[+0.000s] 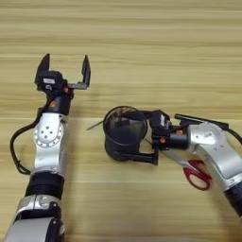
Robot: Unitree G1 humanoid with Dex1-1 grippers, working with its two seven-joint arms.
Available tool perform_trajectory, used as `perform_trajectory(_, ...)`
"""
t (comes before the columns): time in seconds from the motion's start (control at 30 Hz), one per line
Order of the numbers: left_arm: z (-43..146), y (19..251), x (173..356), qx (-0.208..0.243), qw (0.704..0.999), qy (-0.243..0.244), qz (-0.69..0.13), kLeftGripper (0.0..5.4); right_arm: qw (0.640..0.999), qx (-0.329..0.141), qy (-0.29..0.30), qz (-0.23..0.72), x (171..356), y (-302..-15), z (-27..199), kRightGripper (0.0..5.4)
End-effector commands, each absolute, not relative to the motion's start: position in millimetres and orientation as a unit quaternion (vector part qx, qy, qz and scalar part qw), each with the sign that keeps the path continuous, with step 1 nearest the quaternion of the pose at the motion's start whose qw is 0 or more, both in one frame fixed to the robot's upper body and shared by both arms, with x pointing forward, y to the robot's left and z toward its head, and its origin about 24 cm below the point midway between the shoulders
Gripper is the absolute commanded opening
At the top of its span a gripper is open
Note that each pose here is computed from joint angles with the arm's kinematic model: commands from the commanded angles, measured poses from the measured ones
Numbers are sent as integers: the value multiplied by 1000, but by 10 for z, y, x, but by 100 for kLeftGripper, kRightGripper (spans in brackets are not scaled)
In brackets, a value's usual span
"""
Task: Move the objects on the table
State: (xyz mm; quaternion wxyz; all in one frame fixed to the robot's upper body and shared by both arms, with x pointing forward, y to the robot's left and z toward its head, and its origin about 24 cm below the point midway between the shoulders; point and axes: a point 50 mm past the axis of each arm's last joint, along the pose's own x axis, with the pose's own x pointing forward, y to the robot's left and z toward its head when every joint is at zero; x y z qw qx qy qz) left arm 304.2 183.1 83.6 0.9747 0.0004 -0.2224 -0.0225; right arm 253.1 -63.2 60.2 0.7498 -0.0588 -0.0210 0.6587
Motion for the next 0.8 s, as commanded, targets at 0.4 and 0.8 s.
perform_trajectory(0.4, 855, 1827, 3030, 4, 973, -229, -23, 540, 746, -68, -13, 663, 2536, -570, 469, 521)
perform_trajectory(0.8, 856, 1820, 3034, 4, 973, -230, -23, 540, 745, -66, -11, 663, 2525, -613, 447, 537)
